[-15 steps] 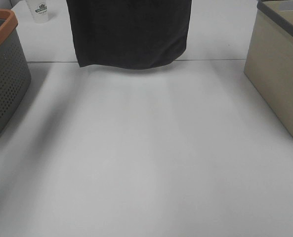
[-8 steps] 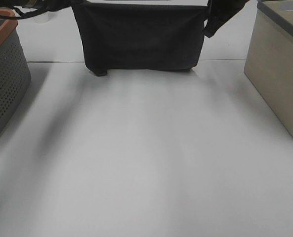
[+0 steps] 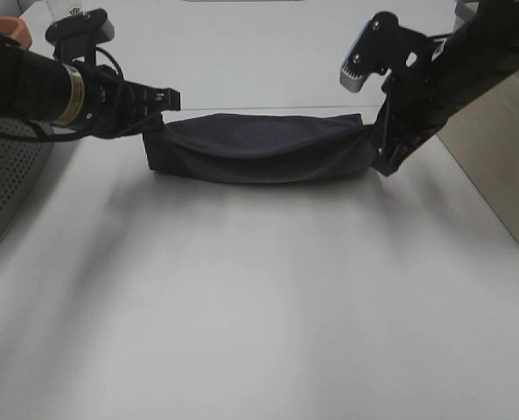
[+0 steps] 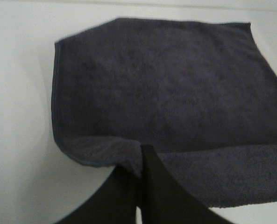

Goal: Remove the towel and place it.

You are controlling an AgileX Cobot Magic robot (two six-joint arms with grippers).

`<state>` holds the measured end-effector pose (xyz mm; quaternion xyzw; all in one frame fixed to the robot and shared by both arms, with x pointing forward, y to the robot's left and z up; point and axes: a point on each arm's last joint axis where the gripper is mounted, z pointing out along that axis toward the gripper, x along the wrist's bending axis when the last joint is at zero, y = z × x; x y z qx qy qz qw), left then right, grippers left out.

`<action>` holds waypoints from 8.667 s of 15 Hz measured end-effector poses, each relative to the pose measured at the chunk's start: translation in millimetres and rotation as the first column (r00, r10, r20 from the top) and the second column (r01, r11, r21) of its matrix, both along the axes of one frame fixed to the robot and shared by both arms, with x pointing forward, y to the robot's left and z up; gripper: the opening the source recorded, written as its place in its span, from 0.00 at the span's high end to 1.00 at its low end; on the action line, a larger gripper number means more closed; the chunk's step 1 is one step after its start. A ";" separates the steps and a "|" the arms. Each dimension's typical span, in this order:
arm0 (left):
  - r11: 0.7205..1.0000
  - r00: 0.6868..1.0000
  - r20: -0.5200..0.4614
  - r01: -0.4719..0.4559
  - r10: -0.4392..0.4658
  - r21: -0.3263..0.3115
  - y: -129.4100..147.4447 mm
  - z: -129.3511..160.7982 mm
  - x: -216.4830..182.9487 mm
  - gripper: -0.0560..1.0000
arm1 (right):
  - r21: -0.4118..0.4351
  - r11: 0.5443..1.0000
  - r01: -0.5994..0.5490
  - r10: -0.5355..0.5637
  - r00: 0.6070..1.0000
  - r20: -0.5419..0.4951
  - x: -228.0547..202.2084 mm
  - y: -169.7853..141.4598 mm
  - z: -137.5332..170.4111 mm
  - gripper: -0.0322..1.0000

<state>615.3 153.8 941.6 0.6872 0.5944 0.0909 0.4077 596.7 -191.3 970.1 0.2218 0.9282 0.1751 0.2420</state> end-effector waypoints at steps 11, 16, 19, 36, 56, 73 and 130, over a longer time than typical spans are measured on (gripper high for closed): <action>0.995 0.937 -0.343 0.041 -0.071 -0.094 9.4 -65.6 -78.8 0.95 | -0.036 0.993 -0.116 0.099 0.945 -0.313 -68.6 0.5 -62.1 0.95; 0.990 0.921 -0.370 0.083 -0.121 -0.117 8.1 -68.9 -88.0 0.95 | -0.025 0.994 -0.110 0.096 0.941 -0.326 -72.5 0.2 -65.3 0.95; 0.989 0.921 -0.368 0.097 -0.130 -0.107 8.4 -69.3 -88.5 0.95 | -0.019 0.994 -0.104 0.092 0.941 -0.327 -72.5 0.7 -65.2 0.95; 0.965 0.967 -0.226 0.055 -0.115 -0.257 0.5 26.2 -78.7 0.13 | -0.021 0.987 -0.161 0.159 0.983 -0.095 -72.2 -1.0 -14.0 0.32; 0.823 0.911 0.291 -0.394 0.291 0.409 117.6 236.3 -2.6 0.17 | 0.857 0.458 0.236 -0.768 0.590 0.248 -35.7 -26.2 198.4 0.34; 0.877 0.941 -0.112 -0.248 0.319 0.413 158.4 235.2 -48.3 0.17 | 0.277 0.753 0.597 -0.575 0.801 -0.165 -22.3 -1.9 222.8 0.22; 0.924 0.892 0.412 -0.302 0.187 0.234 137.2 114.9 -383.1 0.17 | 0.643 0.626 0.441 -0.632 0.769 0.089 -363.3 -107.8 83.9 0.20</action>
